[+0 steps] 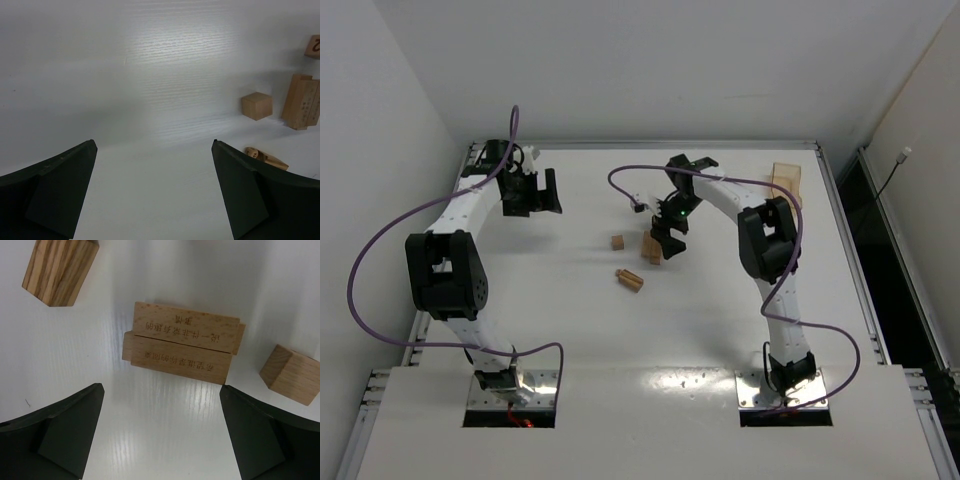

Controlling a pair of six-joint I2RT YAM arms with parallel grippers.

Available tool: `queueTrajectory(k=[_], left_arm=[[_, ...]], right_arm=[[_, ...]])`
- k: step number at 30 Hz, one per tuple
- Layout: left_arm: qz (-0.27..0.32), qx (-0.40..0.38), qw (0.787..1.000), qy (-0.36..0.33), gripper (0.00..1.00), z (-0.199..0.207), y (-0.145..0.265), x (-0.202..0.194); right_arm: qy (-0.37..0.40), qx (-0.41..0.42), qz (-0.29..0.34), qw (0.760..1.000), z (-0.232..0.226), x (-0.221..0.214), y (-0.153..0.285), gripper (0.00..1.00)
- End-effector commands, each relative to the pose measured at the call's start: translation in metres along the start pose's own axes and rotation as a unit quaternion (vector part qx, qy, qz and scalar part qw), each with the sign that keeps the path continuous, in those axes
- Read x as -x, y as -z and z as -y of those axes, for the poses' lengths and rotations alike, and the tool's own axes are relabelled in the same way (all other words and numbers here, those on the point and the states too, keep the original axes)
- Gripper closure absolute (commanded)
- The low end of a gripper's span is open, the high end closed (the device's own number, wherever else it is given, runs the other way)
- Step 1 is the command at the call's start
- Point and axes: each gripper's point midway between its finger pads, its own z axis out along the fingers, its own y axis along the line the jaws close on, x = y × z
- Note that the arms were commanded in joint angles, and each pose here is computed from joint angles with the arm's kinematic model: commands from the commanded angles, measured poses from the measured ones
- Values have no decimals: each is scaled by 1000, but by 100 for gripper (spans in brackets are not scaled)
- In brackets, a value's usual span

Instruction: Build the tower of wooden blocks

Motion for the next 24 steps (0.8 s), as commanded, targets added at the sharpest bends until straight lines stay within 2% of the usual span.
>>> queueTrajectory(k=[1, 11, 24], left_arm=[[14, -12, 1000, -4, 0, 6, 0, 10], [18, -12, 1000, -1, 0, 7, 0, 12], [14, -16, 1000, 0, 0, 7, -5, 9]], right_arm=[[10, -15, 33, 999, 10, 22, 4, 0], [1, -27, 25, 999, 23, 21, 1, 0], [15, -14, 23, 1000, 11, 17, 3, 0]])
